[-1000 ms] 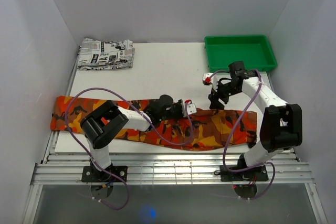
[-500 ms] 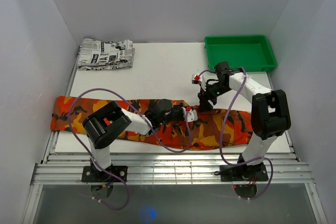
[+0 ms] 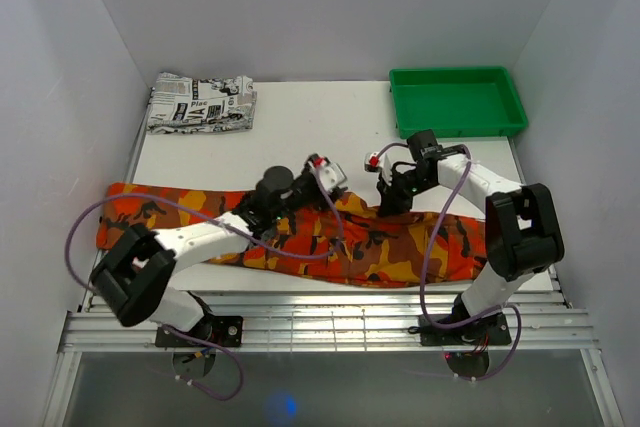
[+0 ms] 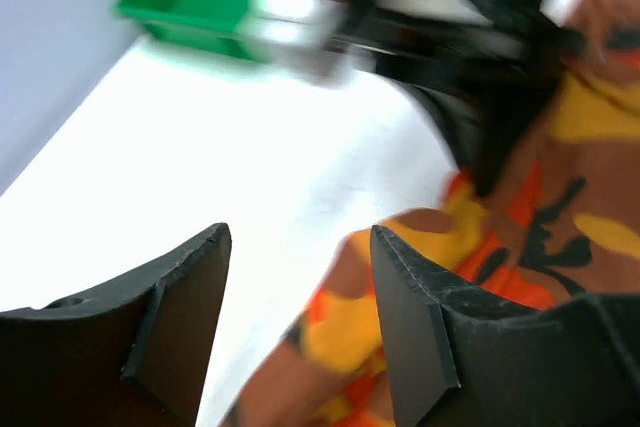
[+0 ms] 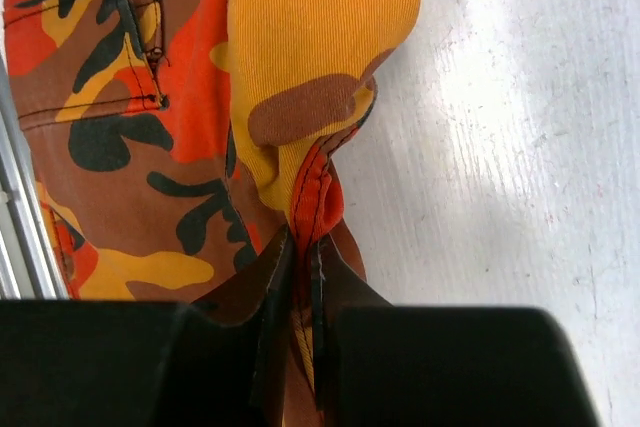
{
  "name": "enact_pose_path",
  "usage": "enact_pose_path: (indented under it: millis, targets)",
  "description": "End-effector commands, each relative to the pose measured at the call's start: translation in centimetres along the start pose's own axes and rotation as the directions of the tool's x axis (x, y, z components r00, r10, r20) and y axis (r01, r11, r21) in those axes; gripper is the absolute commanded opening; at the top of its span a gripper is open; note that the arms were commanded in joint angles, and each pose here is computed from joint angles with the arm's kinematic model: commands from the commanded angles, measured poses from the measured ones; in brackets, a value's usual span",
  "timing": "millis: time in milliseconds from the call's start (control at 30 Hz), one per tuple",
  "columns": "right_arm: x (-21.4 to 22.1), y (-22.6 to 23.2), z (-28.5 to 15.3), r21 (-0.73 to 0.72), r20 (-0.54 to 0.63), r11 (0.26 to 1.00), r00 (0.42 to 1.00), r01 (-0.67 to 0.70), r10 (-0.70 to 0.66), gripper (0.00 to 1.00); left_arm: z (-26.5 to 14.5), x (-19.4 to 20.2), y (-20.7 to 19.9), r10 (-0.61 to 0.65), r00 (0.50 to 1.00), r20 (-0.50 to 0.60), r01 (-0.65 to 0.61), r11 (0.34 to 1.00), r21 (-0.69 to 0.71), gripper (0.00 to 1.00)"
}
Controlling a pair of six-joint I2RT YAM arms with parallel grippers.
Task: Fold and stack the trousers
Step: Fold the trousers
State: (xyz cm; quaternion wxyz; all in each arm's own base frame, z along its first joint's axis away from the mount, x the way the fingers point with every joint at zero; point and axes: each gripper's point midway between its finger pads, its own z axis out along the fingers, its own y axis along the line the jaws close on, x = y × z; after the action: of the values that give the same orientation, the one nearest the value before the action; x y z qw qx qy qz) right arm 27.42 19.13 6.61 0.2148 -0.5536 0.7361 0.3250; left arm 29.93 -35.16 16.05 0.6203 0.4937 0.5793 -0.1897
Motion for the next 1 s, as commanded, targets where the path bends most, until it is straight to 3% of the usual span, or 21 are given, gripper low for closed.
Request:
enact_pose_path:
  millis: [0, 100, 200, 267, 300, 367, 433, 467, 567, 700, 967]
  targets:
    - [-0.8, -0.7, -0.8, 0.108, 0.016, 0.991, 0.997, 0.075, -0.077, 0.08, -4.6, -2.4, 3.2, -0.361, 0.933, -0.021, 0.359, 0.932, -0.049, 0.69]
    - [-0.9, -1.2, -1.2, 0.201, -0.005, 0.967, 0.987, 0.156, -0.158, 0.08, -5.9, -2.3, 5.4, -0.474, 0.88, -0.039, 0.471, 0.879, -0.072, 0.77]
    - [-0.7, -1.5, -1.2, 0.261, -0.04, 0.939, 0.975, 0.222, -0.219, 0.08, -5.8, -3.3, 7.1, -0.564, 0.822, -0.075, 0.567, 0.824, 0.014, 0.79]
    - [-0.2, -1.5, -1.0, 0.286, -0.071, 0.924, 0.967, 0.253, -0.243, 0.08, -5.2, -1.5, 5.7, -0.663, 0.72, -0.206, 0.688, 0.72, 0.089, 0.78]
    - [-1.1, -1.9, -1.5, 0.326, -0.06, 0.9, 0.956, 0.291, -0.287, 0.08, -4.7, -2.7, 6.4, -0.679, 0.703, -0.211, 0.708, 0.697, 0.116, 0.77]
    - [-1.3, -1.9, -1.4, 0.365, -0.086, 0.866, 0.939, 0.341, -0.334, 0.08, -4.0, -2.1, 4.5, -0.733, 0.609, -0.303, 0.792, 0.584, 0.18, 0.77]
    - [-1.4, -1.5, -1.3, 0.4, -0.111, 0.821, 0.911, 0.407, -0.398, 0.08, -3.5, -2.2, 4.1, -0.758, 0.563, -0.33, 0.826, 0.528, 0.197, 0.77]
    - [-1.4, -1.3, -1.3, 0.409, -0.116, 0.807, 0.902, 0.425, -0.416, 0.08, -3.2, -1.5, 3.5, -0.777, 0.514, -0.363, 0.858, 0.477, 0.193, 0.77]
    - [-1.2, -0.7, -1.1, 0.433, -0.145, 0.761, 0.871, 0.483, -0.47, 0.08, -2.4, 0.1, 3.1, -0.799, 0.449, -0.4, 0.892, 0.424, 0.156, 0.77]
    - [-1.1, 0.4, -1.1, 0.46, -0.178, 0.678, 0.808, 0.573, -0.562, 0.08, -1.1, 1.3, 2.7, -0.815, 0.376, -0.441, 0.926, 0.353, 0.136, 0.77]
    - [-0.4, 1.2, -0.4, 0.467, -0.236, 0.603, 0.749, 0.646, -0.619, 0.08, 0.8, 2.8, 0.7, -0.79, 0.332, -0.516, 0.941, 0.314, 0.125, 0.75]
